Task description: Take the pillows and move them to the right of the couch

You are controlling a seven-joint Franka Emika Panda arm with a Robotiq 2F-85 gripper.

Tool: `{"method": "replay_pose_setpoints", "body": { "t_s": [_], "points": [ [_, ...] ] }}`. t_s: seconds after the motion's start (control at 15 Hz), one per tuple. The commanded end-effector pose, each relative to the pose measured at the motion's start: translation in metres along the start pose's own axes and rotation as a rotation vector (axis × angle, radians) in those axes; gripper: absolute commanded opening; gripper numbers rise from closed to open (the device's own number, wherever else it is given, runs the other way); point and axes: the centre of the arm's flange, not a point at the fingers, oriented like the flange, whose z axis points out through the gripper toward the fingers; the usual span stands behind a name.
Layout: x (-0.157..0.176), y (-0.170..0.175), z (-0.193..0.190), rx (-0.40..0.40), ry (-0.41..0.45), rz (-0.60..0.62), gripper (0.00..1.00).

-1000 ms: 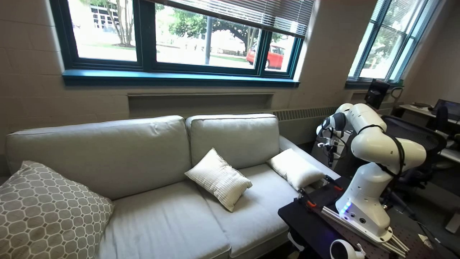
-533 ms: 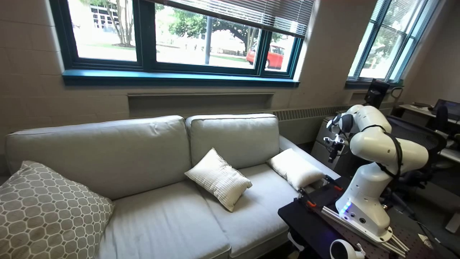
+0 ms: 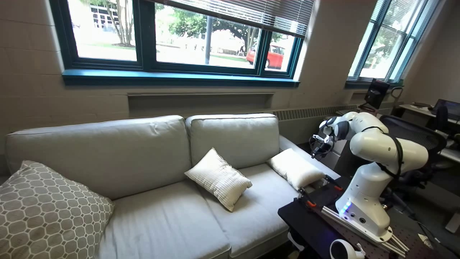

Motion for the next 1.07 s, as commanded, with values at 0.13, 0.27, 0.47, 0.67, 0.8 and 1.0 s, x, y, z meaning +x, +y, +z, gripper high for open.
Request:
{"method": "replay_pose_setpoints", "body": {
  "t_s": [0.13, 0.27, 0.47, 0.67, 0.8, 1.0],
  "points": [
    [-0.074, -0.018, 0.039, 0.055, -0.053, 0.129, 1.0],
    [-0.083, -0.009, 0.048, 0.071, -0.047, 0.144, 1.0],
    [-0.091, -0.005, 0.064, 0.097, -0.028, 0.162, 1.0],
    [-0.088, -0.006, 0.082, 0.116, 0.015, 0.174, 1.0],
    [-0.081, -0.007, 0.092, 0.114, 0.048, 0.175, 1.0],
    [-0.072, -0.009, 0.102, 0.119, 0.088, 0.171, 0.75]
  ]
}}
